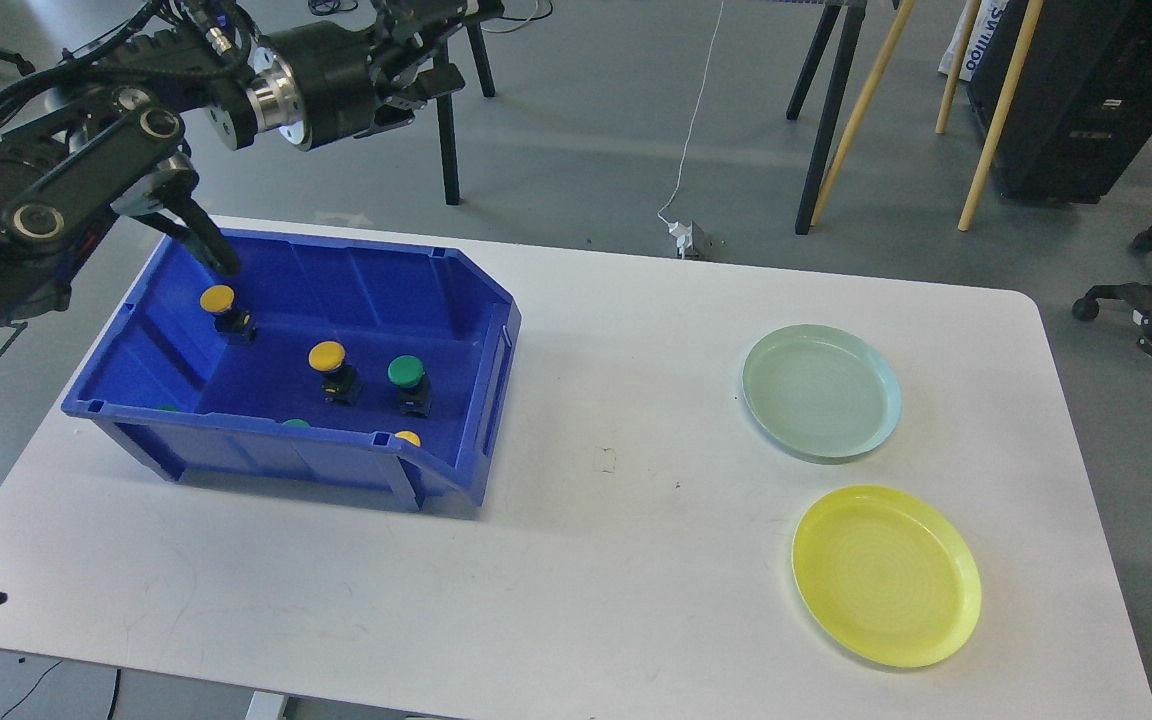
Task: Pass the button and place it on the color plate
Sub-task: 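Lower the left gripper into the blue bin toward a yellow-topped button, then grasp the yellow-topped button in the bin with the left gripper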
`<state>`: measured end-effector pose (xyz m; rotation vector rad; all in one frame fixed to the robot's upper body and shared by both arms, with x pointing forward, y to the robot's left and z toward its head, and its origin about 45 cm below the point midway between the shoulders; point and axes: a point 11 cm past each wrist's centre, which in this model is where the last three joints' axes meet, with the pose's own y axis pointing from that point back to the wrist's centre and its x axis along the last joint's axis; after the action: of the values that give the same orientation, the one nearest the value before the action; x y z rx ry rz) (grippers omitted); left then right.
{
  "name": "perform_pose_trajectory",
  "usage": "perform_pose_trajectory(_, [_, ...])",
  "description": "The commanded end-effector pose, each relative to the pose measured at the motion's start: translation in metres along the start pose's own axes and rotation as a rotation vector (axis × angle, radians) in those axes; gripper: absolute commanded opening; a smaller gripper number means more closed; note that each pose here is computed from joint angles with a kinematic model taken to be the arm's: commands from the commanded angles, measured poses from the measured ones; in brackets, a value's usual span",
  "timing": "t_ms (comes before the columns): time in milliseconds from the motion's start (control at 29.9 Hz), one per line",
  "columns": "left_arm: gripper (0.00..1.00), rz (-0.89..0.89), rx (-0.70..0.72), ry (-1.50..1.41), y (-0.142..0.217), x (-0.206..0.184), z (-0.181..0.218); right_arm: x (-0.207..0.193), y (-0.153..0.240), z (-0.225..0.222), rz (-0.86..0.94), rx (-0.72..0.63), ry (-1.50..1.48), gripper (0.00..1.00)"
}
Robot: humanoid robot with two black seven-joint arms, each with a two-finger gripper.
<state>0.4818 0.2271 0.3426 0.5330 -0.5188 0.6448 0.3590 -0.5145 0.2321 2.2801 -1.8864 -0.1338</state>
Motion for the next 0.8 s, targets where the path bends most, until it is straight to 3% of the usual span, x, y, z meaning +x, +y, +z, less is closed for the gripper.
perform_pose_trajectory(0, [0.99,-0.095,0.134,-0.245,0.026,-0.012,-0.018,-0.002,-0.003,-0.006,-0.007,0.019,-0.004,0.99])
perform_pose_trajectory(134, [0.99,-0.198,0.323,-0.405,0.062,-0.024,-0.059,-0.002,-0.005,-0.011,-0.005,0.032,-0.002,0.99])
perform_pose_trajectory(367, [0.99,-0.375,0.493,-0.564,0.077,-0.066,-0.117,-0.004,-0.006,-0.009,-0.013,0.022,0.005,0.99])
perform_pose_trajectory(534, [0.99,-0.46,0.545,-0.593,0.063,-0.099,-0.148,-0.003,-0.005,-0.008,-0.014,0.017,0.008,0.99])
perform_pose_trajectory(768, [0.99,-0.466,0.607,-0.564,0.046,-0.108,-0.173,0.0,-0.001,-0.006,-0.006,0.007,0.016,0.99])
